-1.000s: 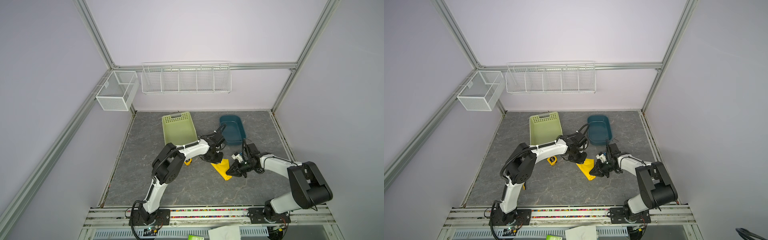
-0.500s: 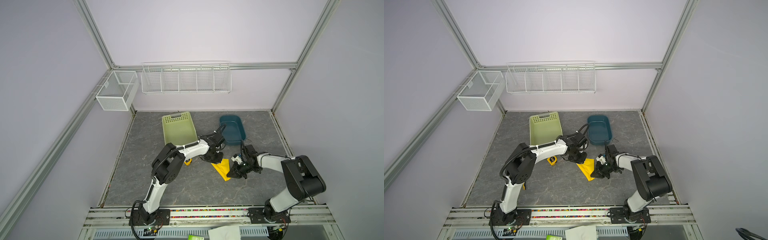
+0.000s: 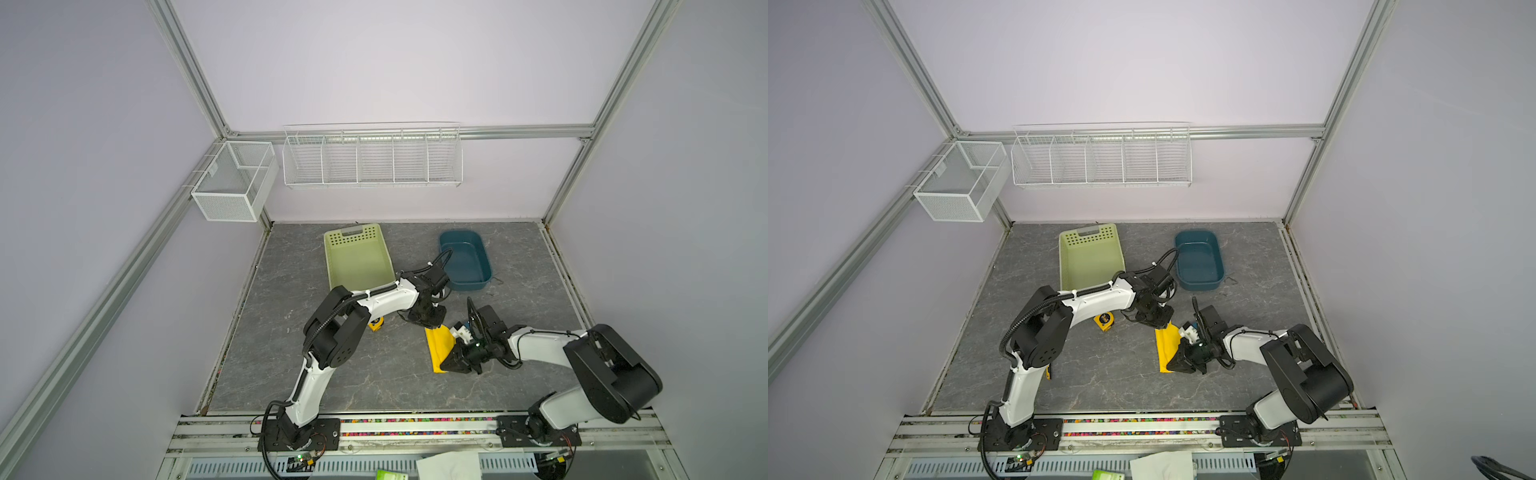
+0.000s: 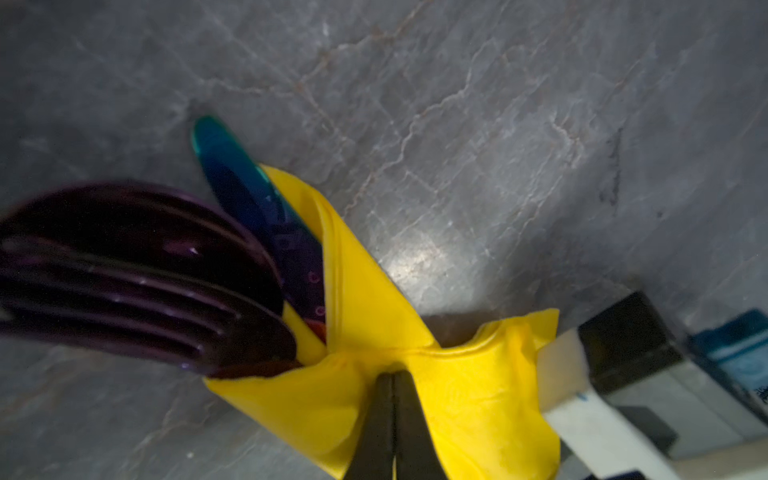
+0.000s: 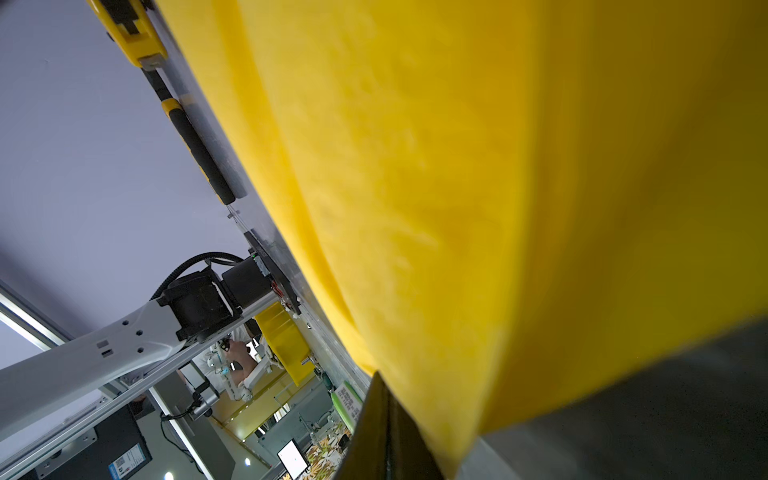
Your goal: Place the utensils on the paper napkin and roll it up
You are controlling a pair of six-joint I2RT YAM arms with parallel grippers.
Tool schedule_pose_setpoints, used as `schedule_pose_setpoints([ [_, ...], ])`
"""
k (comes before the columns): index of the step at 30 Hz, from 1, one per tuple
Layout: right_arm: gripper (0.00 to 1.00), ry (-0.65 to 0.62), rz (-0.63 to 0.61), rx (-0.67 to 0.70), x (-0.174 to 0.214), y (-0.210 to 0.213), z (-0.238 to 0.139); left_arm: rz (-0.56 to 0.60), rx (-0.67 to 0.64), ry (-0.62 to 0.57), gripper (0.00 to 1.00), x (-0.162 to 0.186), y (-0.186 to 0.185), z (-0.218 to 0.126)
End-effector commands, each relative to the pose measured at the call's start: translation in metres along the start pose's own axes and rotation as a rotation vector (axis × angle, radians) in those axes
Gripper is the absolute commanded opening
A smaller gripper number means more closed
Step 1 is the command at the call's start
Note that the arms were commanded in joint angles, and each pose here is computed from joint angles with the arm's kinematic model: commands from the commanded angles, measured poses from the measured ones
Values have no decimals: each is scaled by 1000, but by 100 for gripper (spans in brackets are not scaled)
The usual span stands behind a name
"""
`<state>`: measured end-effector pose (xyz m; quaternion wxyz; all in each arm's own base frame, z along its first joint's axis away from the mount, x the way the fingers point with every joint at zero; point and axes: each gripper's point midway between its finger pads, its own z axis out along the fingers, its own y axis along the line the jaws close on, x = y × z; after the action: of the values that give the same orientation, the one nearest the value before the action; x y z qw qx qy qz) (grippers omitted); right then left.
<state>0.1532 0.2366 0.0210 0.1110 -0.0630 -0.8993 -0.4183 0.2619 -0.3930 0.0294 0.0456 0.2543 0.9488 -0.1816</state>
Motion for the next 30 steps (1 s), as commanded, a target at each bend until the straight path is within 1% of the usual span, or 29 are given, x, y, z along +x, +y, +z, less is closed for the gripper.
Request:
schedule_pose_setpoints([
  [1, 7, -61, 128, 109, -3, -30, 6, 16, -12, -8, 0, -1, 4, -8],
  [5, 7, -86, 146, 102, -7, -30, 6, 13, 29, -83, 0, -13, -13, -43],
  [7, 7, -101, 155, 103, -9, -31, 5, -3, 60, -102, 0, -14, -19, -54],
  [8, 7, -107, 162, 105, -9, -31, 5, -15, 81, -95, 0, -10, -22, -55],
  [14, 7, -124, 174, 91, -13, -29, 8, -109, 185, -40, 0, 21, -26, -39],
  [17, 7, -121, 178, 95, -13, -31, 10, -132, 223, -7, 0, 34, -26, -27],
  [22, 7, -116, 180, 92, -14, -30, 12, -148, 208, 32, 0, 49, -16, -10],
  [27, 7, -122, 175, 94, -15, -28, 12, -134, 164, 65, 0, 55, -6, 0],
  [30, 10, -130, 166, 92, -15, -24, 8, -126, 139, 82, 0, 58, -1, 4],
])
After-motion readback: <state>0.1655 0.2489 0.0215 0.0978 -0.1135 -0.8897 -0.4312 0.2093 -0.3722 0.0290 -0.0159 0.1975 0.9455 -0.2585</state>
